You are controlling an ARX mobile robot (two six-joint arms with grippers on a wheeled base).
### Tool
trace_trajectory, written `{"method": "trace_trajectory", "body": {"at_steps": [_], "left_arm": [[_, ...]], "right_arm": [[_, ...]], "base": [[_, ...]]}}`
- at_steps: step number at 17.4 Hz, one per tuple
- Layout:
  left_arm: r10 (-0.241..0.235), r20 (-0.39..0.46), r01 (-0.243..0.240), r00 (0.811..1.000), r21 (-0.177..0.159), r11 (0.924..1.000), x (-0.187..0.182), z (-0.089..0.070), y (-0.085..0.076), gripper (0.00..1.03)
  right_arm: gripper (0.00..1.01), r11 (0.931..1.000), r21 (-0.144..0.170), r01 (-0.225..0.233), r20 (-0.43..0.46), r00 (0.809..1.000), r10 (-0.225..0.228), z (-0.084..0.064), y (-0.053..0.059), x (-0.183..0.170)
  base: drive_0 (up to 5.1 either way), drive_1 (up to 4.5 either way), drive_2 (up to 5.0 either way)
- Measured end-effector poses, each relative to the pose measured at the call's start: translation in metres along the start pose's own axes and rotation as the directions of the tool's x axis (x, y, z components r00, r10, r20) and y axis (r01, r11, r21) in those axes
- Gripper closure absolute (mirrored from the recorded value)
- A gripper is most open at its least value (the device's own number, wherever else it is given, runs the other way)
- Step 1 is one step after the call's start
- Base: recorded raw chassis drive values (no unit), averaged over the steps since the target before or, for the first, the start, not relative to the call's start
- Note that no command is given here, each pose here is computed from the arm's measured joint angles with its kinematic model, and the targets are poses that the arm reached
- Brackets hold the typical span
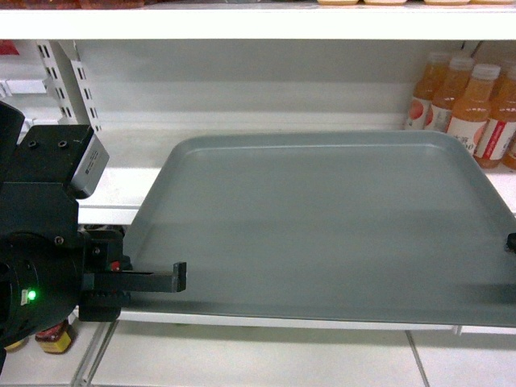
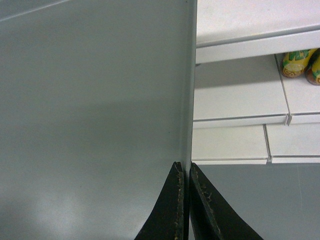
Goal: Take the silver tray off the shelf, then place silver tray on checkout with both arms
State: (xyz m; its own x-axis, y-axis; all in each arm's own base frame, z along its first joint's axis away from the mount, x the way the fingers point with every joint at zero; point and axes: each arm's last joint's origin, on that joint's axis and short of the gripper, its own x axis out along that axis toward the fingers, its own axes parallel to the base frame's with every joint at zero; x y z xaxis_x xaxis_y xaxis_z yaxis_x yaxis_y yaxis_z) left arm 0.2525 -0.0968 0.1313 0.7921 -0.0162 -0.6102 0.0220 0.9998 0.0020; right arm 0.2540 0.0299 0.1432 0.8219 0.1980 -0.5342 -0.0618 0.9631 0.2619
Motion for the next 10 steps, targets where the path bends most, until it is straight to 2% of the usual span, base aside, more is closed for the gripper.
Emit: {"method": "trace_trajectory", "body": {"at_steps": [10], "left_arm": [[-0.001,0.000,0.001,1.000,0.001,1.0000,-0.0001,-0.0002,0.0000,1.00]], "right_arm": [[0.99,1.0000,0.003,-0.001,-0.001,1.000,0.001,-0.0002,-0.0001,-0.0001]], "base": [[0.1,-4.20,4.4]]}}
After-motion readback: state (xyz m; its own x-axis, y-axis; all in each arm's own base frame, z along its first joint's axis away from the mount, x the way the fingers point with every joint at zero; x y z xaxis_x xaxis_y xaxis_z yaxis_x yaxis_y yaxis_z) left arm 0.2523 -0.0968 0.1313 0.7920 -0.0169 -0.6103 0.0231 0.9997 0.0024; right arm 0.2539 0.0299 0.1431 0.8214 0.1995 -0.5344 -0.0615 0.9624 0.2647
